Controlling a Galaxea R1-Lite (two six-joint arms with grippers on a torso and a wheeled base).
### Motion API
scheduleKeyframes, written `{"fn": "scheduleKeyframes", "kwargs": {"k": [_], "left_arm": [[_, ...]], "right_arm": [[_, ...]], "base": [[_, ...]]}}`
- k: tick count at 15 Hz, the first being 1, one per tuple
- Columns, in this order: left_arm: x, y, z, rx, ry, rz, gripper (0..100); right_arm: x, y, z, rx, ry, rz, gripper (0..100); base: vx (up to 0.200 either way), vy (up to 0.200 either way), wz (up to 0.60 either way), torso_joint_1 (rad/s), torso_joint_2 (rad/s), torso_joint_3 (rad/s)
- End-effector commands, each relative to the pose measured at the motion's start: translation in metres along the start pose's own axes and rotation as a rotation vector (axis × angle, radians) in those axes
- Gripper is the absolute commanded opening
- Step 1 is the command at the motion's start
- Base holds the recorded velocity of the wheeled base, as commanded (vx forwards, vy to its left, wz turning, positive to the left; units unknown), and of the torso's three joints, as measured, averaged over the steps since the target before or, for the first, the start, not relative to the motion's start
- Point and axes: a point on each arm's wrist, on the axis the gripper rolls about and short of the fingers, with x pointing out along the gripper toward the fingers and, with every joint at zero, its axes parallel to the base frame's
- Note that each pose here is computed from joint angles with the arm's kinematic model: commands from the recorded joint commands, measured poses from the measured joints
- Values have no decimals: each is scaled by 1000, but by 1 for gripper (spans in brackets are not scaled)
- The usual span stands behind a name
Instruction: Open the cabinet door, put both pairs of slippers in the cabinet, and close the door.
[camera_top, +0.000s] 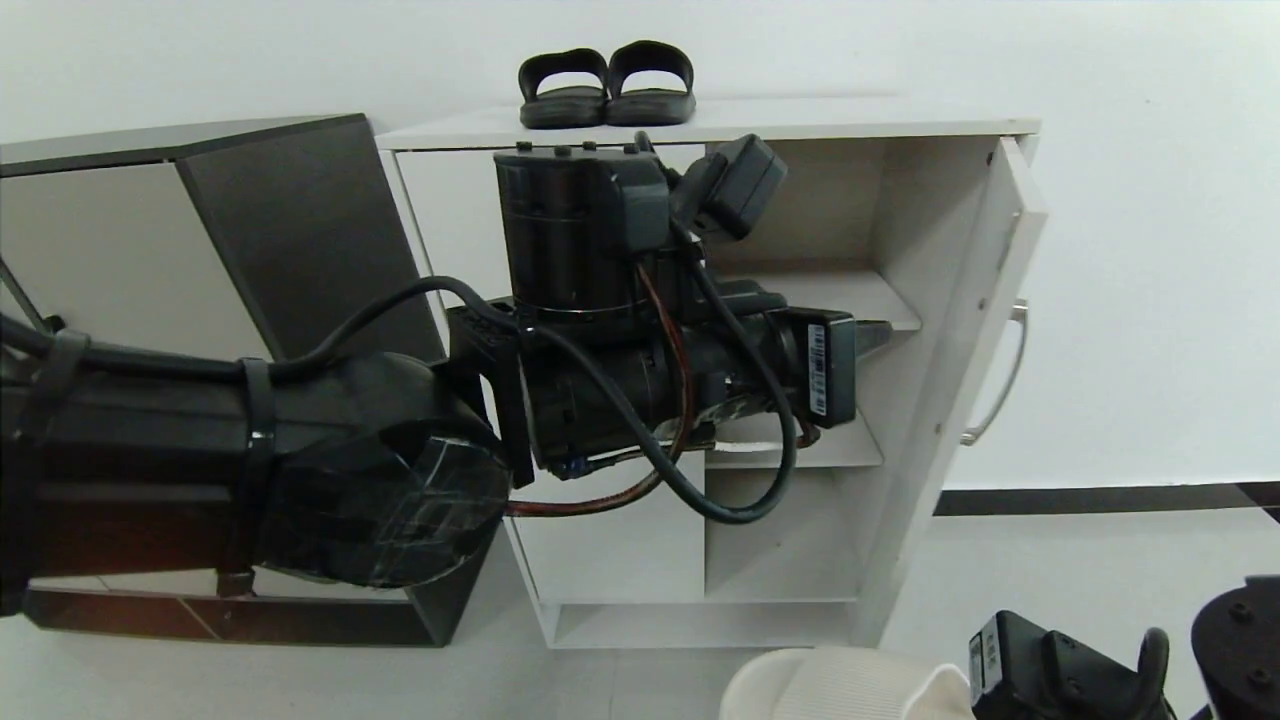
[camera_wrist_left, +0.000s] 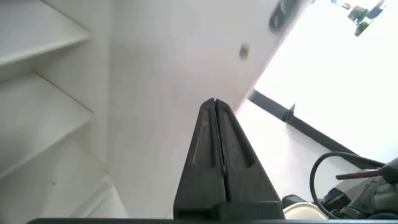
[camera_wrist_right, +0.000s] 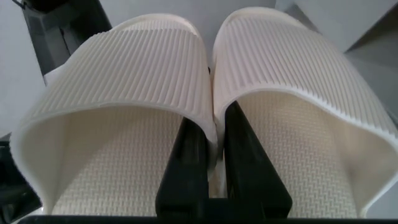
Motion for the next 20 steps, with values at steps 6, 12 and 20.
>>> {"fn": "scheduleKeyframes", "kwargs": {"k": [6,12,20], "left_arm": [[-84,34,38,80,-173,511,0],[-271,-7,-33,174,-125,1138,0],[-360,-59,-184,258,-212,1408,0]], "right_arm": [[49,-23,36,227,-100,-364,0],[93,-61,62,340,-292,-769,0],[75,-64,70,342,-340,-779,0]], "base": [[-33,0,0,0,0,2],[0,0,0,0,0,0],[0,0,0,0,0,0]]}}
